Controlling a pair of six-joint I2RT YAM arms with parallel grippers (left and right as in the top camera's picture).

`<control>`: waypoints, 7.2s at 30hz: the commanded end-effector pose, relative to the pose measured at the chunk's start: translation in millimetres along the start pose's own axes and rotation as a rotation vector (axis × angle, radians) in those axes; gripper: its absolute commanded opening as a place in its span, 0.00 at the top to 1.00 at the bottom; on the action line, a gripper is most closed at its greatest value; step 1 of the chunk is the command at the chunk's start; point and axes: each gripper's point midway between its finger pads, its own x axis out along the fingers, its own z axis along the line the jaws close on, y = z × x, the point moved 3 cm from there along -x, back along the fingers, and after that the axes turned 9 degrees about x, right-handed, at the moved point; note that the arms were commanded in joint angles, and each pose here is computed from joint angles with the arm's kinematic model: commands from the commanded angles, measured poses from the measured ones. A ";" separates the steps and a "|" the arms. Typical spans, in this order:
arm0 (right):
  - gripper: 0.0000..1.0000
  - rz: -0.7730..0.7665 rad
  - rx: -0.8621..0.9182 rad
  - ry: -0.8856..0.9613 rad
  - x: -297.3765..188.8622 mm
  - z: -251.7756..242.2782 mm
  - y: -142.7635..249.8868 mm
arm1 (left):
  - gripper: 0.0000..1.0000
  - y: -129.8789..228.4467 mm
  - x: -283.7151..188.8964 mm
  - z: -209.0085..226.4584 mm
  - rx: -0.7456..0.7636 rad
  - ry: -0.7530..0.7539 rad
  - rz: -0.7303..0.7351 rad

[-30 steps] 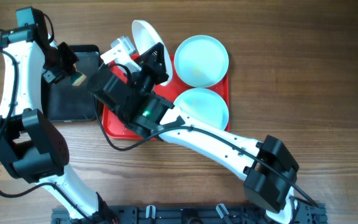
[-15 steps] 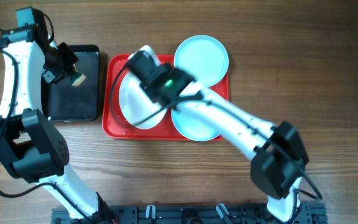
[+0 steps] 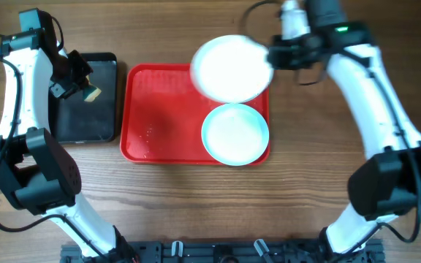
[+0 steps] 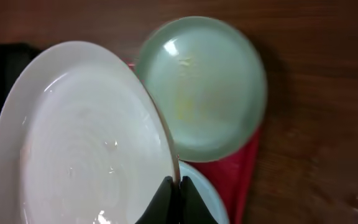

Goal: Clean dirty plates on tray and stack at the side
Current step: 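Lift the white plate with right gripper and carry it right, then set the white plate on the table right of the red tray, then grip the lower teal-rimmed plate rim with right gripper, pull it left, then bring the sponge in left gripper onto the teal-rimmed plate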

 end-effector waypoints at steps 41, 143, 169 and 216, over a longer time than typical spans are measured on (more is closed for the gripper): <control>0.59 0.036 0.251 0.061 -45.8 -127.6 44.8 | 0.96 -0.6 0.5 1.3 0.016 -0.009 -0.004; 0.96 0.235 0.059 0.412 77.5 -46.5 162.4 | 0.96 -1.9 0.4 2.2 0.013 -0.016 -0.011; 0.96 0.190 0.223 0.133 135.4 53.1 178.1 | 0.96 -0.3 0.4 2.6 0.012 -0.018 -0.004; 0.70 0.139 0.096 -0.026 187.1 87.6 167.5 | 0.96 110.0 45.3 -107.9 0.473 0.051 0.217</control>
